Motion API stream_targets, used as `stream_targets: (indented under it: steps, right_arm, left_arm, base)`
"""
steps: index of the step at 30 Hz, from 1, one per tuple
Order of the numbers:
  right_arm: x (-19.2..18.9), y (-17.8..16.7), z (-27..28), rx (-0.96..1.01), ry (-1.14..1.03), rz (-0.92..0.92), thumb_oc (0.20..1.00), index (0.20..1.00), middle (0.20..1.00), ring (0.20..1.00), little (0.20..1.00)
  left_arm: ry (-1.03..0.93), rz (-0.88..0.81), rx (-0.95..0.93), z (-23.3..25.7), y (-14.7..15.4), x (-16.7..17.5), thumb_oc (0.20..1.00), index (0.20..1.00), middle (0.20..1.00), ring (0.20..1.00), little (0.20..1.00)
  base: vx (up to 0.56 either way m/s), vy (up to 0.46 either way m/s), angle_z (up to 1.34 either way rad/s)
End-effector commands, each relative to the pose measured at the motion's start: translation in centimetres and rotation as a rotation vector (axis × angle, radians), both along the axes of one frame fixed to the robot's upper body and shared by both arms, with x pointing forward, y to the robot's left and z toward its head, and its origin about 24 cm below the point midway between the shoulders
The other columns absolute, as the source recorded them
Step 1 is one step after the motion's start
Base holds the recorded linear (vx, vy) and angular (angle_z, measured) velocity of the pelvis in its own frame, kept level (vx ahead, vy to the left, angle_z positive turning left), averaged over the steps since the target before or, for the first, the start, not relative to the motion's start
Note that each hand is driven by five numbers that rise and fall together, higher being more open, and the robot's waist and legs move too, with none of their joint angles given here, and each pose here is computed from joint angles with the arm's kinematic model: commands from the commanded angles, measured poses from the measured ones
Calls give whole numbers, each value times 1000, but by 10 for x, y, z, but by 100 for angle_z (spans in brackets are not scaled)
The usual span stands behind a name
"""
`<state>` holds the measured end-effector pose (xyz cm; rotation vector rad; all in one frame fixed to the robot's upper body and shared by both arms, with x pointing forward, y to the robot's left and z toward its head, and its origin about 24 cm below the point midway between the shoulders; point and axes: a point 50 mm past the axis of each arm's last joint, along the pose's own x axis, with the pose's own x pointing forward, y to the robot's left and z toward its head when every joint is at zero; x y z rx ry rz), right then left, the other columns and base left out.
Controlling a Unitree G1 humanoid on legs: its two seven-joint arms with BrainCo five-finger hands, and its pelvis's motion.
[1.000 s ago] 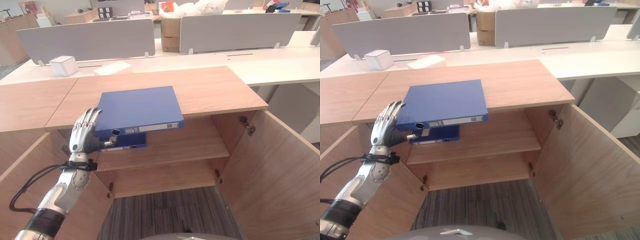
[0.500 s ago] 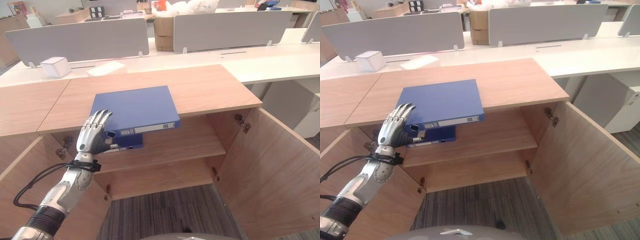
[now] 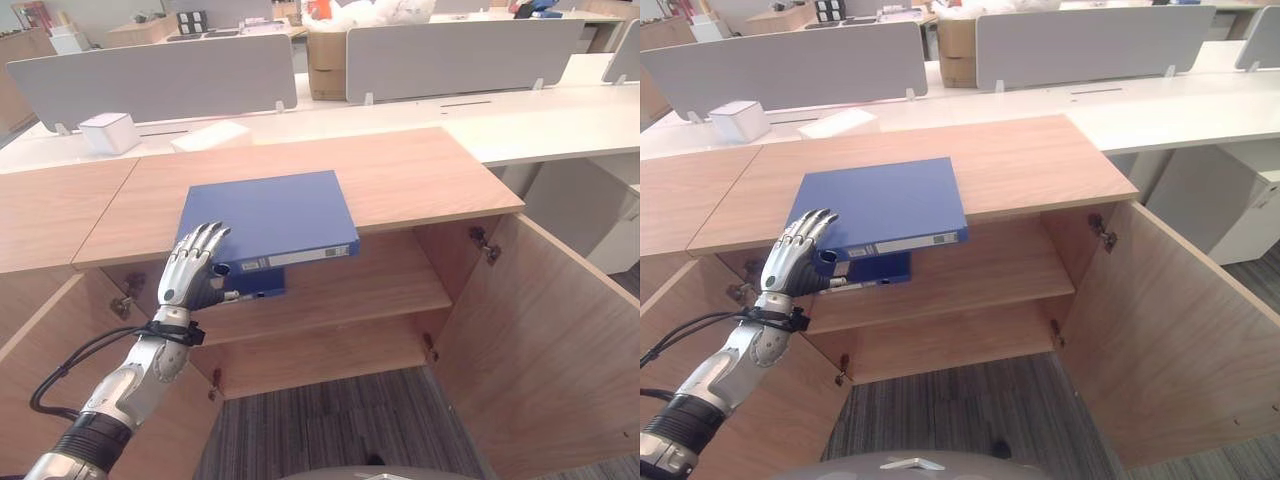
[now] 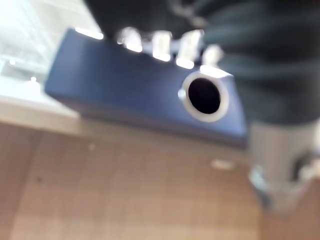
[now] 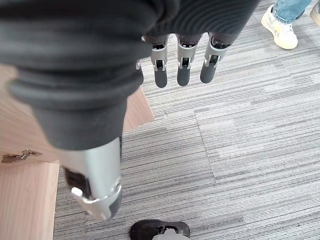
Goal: Put the empty folder in the office cabinet
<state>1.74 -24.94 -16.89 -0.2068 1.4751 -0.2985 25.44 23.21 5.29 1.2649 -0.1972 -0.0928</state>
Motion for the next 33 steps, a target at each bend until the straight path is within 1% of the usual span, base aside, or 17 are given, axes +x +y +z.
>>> stream_targets:
  steps: [1, 10, 11, 12, 13, 23, 28, 30, 31, 32, 33]
  right_arm:
    - [8, -5, 2, -43, -10, 16, 1000, 1000, 1000, 1000, 1000]
    - [8, -5, 2, -42, -9, 14, 1000, 1000, 1000, 1000, 1000]
    - [8, -5, 2, -41, -9, 14, 1000, 1000, 1000, 1000, 1000]
    - [7, -6, 2, -43, -8, 12, 1000, 1000, 1000, 1000, 1000]
    - [7, -6, 2, -44, -9, 12, 1000, 1000, 1000, 1000, 1000]
    - [8, -5, 2, -39, -15, -2, 1000, 1000, 1000, 1000, 1000]
    - [12, -4, 2, -37, -32, -2, 1000, 1000, 1000, 1000, 1000]
    - [15, -3, 2, -35, -48, -8, 1000, 1000, 1000, 1000, 1000]
    - [20, -1, 1, -30, -67, -13, 1000, 1000, 1000, 1000, 1000]
    - [22, -1, 2, -31, -74, -8, 1000, 1000, 1000, 1000, 1000]
    - [22, -1, 2, -31, -73, -8, 1000, 1000, 1000, 1000, 1000]
  left_arm:
    - [-113, -21, 93, 34, 8, 24, 1000, 1000, 1000, 1000, 1000]
    - [-123, -39, 133, 39, 7, 28, 1000, 1000, 1000, 1000, 1000]
    - [-124, -39, 133, 39, 7, 28, 909, 909, 909, 909, 909]
    - [-121, -40, 134, 39, 7, 29, 332, 332, 332, 332, 332]
    - [-120, -42, 135, 39, 7, 29, 200, 200, 200, 200, 200]
    - [-121, -46, 151, 44, 9, 29, 200, 200, 200, 200, 200]
    - [-139, -11, 85, 45, 13, 28, 200, 200, 200, 200, 200]
    - [-159, 21, -16, 48, 13, 27, 200, 200, 200, 200, 200]
    - [-204, 60, -210, 52, 11, 24, 200, 200, 200, 200, 200]
    - [-223, 72, -303, 55, 10, 21, 200, 200, 200, 200, 200]
    - [-223, 73, -303, 55, 10, 21, 200, 200, 200, 200, 200]
  base:
    - [0, 0, 0]
    - [-8, -1, 0]
    - [0, 0, 0]
    - [0, 0, 0]
    - [0, 0, 0]
    - [-17, 1, 0]
    - [0, 0, 0]
    - [-20, 5, 0]
    - [0, 0, 0]
    - [0, 0, 0]
    - [22, 16, -4]
